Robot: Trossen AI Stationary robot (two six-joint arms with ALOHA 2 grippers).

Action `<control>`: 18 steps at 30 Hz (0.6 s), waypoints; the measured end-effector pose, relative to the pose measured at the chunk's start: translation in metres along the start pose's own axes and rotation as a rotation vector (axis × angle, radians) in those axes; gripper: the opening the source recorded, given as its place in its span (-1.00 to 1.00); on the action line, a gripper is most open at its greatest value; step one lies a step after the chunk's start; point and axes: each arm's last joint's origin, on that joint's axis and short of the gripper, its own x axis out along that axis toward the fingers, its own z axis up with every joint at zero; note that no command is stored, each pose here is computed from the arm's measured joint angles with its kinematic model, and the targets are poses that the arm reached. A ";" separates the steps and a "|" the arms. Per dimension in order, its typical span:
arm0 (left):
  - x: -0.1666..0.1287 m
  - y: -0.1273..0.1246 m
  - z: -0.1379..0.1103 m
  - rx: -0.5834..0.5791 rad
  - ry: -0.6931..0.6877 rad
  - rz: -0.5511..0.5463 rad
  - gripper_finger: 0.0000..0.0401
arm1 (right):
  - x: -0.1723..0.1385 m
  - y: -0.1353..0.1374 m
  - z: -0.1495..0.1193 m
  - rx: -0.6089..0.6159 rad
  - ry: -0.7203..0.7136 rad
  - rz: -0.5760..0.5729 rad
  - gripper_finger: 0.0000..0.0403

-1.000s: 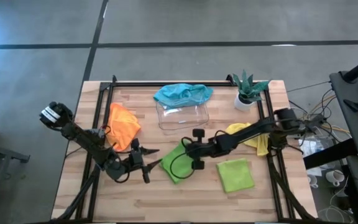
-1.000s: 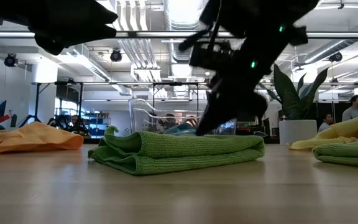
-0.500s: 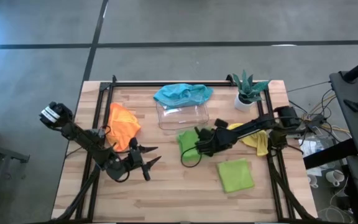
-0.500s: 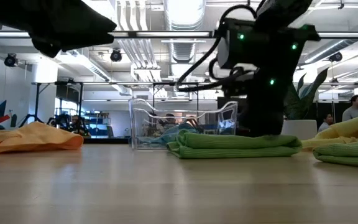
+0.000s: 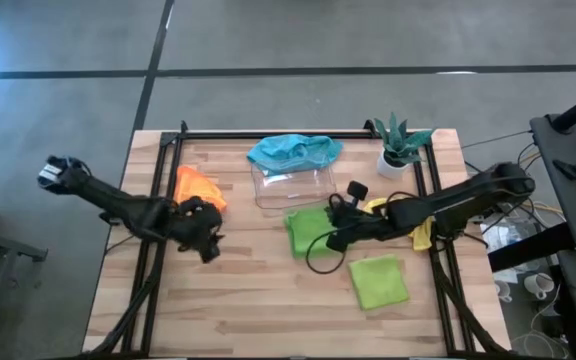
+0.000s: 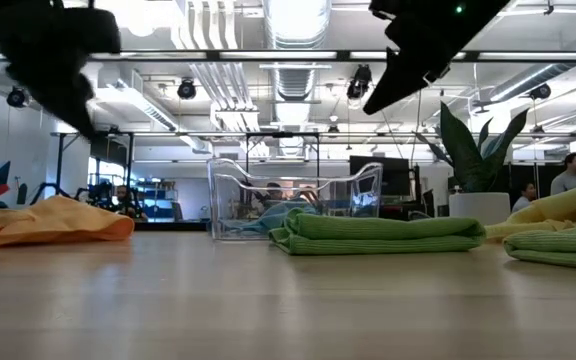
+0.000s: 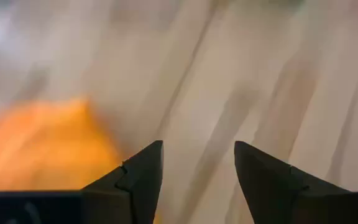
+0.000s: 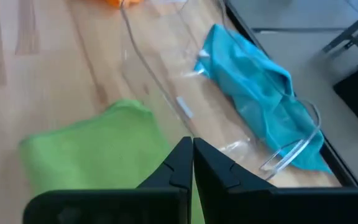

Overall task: Fold microfiber towels
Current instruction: Fold the orange microfiber cloth

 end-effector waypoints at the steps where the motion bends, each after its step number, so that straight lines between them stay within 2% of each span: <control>1: -0.003 0.005 0.002 -0.008 0.074 0.015 -0.09 | 0.000 -0.003 -0.001 0.005 -0.009 -0.002 -0.96; 4: -0.006 0.019 0.009 -0.027 0.252 0.050 -0.09 | 0.002 -0.009 -0.001 -0.004 -0.012 -0.017 -0.95; 6: -0.001 0.028 0.015 -0.044 0.359 0.036 -0.09 | 0.006 -0.011 0.000 -0.017 -0.016 -0.025 -0.94; 14: 0.048 0.068 0.025 0.007 0.782 0.035 -0.09 | 0.012 -0.009 0.001 -0.035 -0.003 0.011 -0.66; 18: 0.073 0.080 0.027 0.020 0.903 0.049 -0.09 | 0.011 -0.008 -0.004 -0.040 0.027 0.015 -0.53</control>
